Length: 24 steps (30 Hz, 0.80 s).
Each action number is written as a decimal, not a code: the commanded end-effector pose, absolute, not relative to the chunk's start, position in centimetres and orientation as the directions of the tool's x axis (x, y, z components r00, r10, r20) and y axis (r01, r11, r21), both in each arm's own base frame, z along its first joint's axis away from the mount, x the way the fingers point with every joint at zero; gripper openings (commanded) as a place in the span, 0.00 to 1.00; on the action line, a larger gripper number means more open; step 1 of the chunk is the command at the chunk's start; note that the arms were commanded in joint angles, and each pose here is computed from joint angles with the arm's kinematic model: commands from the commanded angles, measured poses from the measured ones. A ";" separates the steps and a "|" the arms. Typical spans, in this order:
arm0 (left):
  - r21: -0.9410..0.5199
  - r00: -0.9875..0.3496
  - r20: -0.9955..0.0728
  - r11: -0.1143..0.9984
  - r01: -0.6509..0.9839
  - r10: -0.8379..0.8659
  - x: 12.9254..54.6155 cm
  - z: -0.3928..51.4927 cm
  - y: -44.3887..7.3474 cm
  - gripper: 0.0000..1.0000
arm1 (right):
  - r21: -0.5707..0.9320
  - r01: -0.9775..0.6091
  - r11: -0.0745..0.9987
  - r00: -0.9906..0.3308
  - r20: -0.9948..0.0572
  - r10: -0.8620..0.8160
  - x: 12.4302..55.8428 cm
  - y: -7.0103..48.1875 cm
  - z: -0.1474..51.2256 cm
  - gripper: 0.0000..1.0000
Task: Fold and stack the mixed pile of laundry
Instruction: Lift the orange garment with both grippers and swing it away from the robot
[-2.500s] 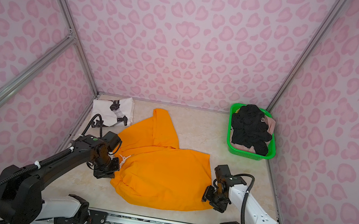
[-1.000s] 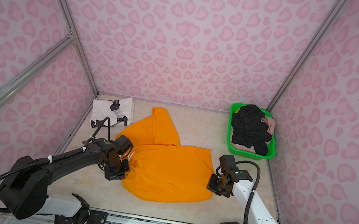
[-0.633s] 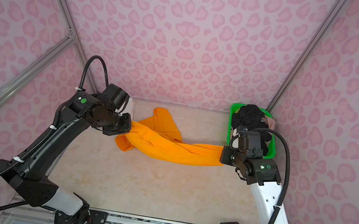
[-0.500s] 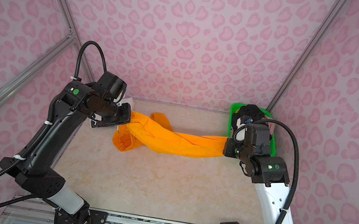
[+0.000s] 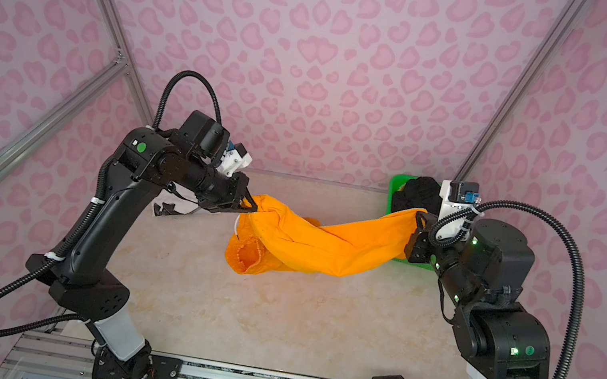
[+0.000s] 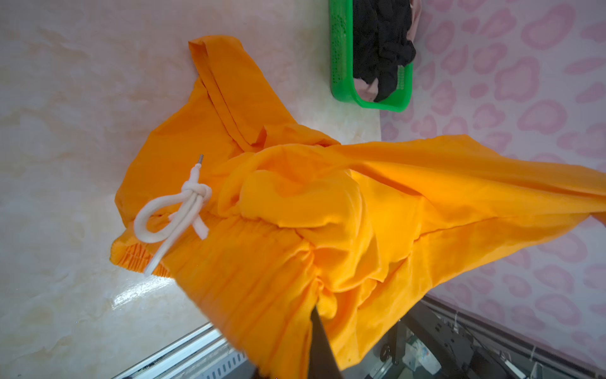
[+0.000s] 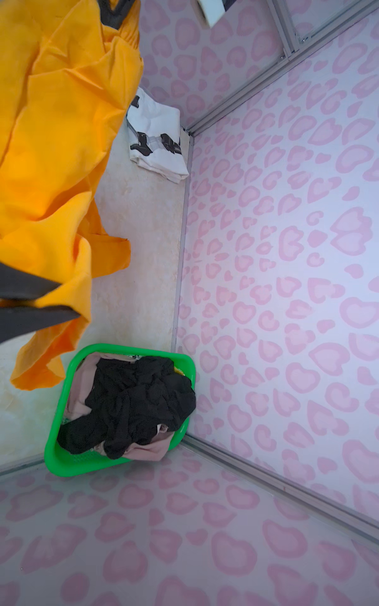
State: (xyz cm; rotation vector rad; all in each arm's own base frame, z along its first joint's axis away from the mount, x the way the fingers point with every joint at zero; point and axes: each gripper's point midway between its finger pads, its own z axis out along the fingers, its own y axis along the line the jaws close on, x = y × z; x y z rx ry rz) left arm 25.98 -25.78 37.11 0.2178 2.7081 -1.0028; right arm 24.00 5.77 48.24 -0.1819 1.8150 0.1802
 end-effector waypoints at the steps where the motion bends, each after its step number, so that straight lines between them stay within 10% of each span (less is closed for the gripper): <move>1: -0.671 -0.950 -0.299 0.688 0.277 0.090 25.5 38.1 -27.4 0.02 | -0.008 -0.193 0.981 -0.255 -0.965 -0.058 24.4 5.3 47.8 0.00; 10: -0.687 -0.893 -0.399 0.714 0.140 -0.208 36.6 38.7 -24.4 0.02 | 0.053 -0.257 0.965 -0.329 -0.944 -0.035 31.5 8.1 43.9 0.00; 24: -0.842 -0.795 -0.483 0.442 0.308 -0.367 45.2 47.4 -25.3 0.02 | -0.041 -0.369 0.928 0.036 -0.999 -0.030 32.2 9.1 56.4 0.00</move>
